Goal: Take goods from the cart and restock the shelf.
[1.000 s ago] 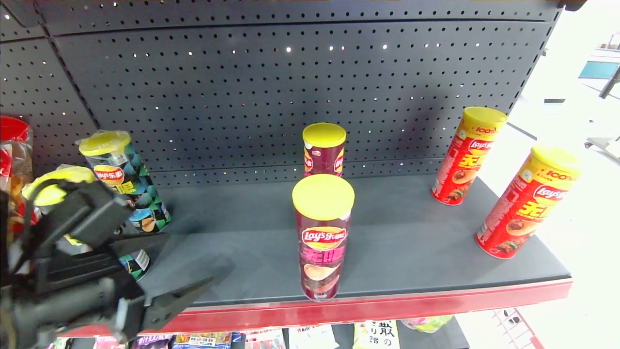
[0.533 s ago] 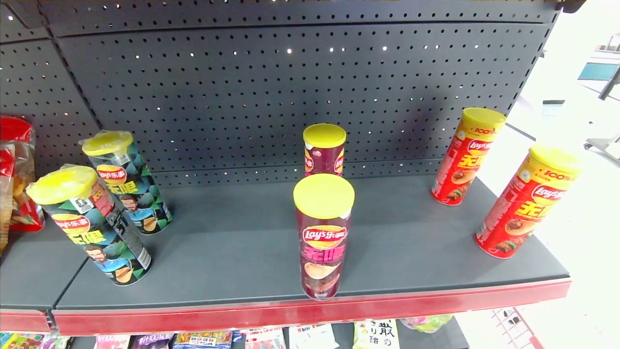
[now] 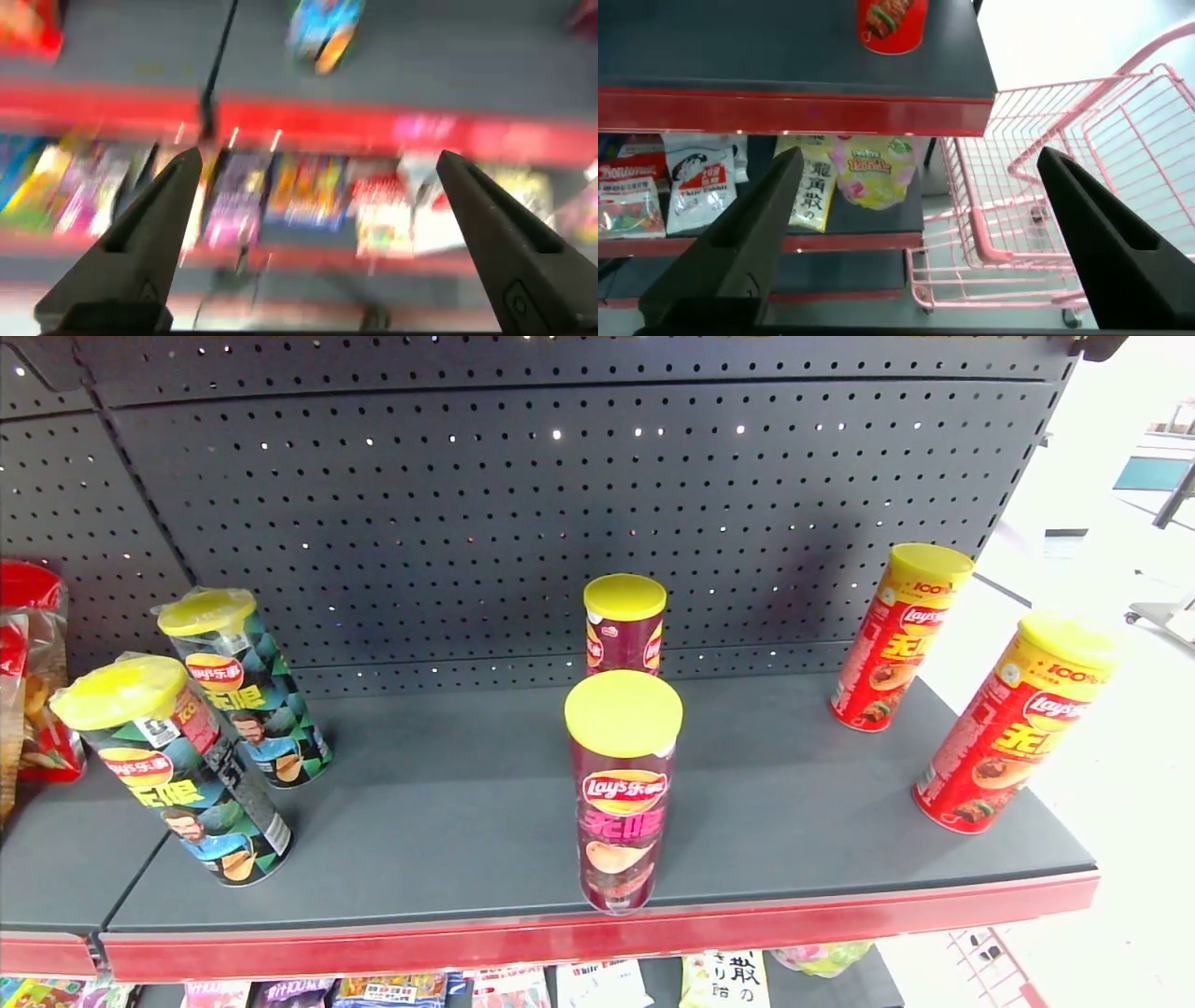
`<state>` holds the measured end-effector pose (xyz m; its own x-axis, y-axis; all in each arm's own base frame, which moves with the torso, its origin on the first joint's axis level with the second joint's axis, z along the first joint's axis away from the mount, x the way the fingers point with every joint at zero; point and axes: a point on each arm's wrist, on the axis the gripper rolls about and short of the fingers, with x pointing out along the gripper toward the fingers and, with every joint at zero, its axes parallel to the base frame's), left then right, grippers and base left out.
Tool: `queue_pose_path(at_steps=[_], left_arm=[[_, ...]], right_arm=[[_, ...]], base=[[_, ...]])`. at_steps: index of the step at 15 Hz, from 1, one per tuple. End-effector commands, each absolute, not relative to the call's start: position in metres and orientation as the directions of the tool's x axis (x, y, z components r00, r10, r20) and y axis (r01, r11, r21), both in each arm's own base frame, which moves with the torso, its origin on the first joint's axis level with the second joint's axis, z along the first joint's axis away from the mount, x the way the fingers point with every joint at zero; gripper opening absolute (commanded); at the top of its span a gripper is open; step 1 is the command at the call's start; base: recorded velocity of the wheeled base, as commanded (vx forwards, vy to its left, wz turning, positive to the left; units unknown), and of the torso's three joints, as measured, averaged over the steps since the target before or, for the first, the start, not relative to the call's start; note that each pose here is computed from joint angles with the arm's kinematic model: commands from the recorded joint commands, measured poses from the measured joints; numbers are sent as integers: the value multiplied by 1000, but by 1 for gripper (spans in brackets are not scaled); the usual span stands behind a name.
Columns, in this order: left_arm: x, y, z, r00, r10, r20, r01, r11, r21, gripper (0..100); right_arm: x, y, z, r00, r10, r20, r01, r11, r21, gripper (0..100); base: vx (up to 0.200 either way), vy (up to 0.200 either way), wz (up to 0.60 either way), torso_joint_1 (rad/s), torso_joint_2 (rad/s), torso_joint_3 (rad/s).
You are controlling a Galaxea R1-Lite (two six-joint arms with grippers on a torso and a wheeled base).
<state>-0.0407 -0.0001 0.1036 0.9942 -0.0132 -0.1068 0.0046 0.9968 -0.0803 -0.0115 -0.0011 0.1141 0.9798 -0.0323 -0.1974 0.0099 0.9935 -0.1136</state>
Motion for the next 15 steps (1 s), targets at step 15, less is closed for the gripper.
queue_pose_path(at_steps=[15], left_arm=[[-23,1,76,998,64,5,-64,997,-46,100]], right_arm=[[-23,1,76,999,34,-2,-34,999,-3,100]], base=[[0,0,0,0,0,0]])
